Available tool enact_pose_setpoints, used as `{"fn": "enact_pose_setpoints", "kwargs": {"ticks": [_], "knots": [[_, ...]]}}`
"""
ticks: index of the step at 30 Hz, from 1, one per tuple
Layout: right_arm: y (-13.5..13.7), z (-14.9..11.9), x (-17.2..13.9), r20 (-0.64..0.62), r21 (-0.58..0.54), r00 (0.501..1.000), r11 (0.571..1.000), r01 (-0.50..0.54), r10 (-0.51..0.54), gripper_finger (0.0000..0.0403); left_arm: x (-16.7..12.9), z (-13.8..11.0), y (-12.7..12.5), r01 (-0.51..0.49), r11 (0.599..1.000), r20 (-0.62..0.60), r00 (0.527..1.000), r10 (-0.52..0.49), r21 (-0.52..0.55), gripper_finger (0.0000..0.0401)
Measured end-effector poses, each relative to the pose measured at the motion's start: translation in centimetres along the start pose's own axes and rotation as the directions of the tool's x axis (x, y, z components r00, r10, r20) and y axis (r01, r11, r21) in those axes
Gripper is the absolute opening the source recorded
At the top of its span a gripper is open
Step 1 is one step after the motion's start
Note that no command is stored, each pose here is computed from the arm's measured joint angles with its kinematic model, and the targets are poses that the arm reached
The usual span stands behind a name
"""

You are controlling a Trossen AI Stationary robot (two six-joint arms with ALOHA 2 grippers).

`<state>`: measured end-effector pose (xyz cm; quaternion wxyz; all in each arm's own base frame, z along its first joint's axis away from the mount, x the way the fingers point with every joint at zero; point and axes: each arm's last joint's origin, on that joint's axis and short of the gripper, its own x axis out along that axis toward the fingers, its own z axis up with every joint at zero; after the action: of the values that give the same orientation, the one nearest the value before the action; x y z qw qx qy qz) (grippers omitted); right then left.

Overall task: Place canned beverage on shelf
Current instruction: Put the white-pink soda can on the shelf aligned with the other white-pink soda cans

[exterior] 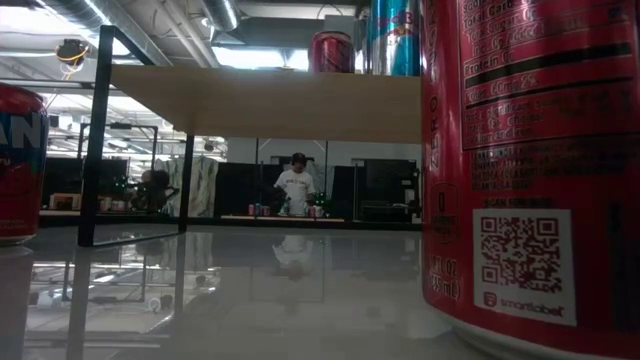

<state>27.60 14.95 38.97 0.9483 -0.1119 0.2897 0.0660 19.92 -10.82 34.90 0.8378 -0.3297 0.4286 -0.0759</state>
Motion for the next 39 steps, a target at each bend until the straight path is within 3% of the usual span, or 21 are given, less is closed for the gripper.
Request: {"fn": "enact_pose_setpoints", "kwargs": {"ticks": [3, 7, 11, 21, 39], "knots": [[0.0, 0.0, 0.0, 0.0, 0.0, 1.0, 1.0, 0.0, 0.0, 0.0386, -0.3, -2.2, 0.2, -0.081, 0.993, -0.152, 0.986, 0.068, -0.083, 0.0223], [0.0, 0.0, 0.0, 0.0, 0.0, 1.0, 1.0, 0.0, 0.0, 0.0386, -0.8, -4.7, 0.6, -0.227, 0.951, -0.369, 0.919, 0.138, -0.208, 0.0223], [0.0, 0.0, 0.0, 0.0, 0.0, 1.0, 1.0, 0.0, 0.0, 0.0386, -1.1, -6.0, 0.6, -0.322, 0.91, -0.432, 0.882, 0.188, -0.26, 0.0223], [0.0, 0.0, 0.0, 0.0, 0.001, 1.0, 1.0, 0.0, 0.0, 0.0386, -1.1, -7.7, -0.4, -0.363, 0.877, -0.418, 0.882, 0.216, -0.314, 0.0223], [0.0, 0.0, 0.0, 0.0, 0.001, 1.0, 1.0, 0.0, 0.0, 0.0386, -1.1, -8.1, -0.5, -0.365, 0.879, -0.335, 0.906, 0.26, -0.305, 0.0223]]}}
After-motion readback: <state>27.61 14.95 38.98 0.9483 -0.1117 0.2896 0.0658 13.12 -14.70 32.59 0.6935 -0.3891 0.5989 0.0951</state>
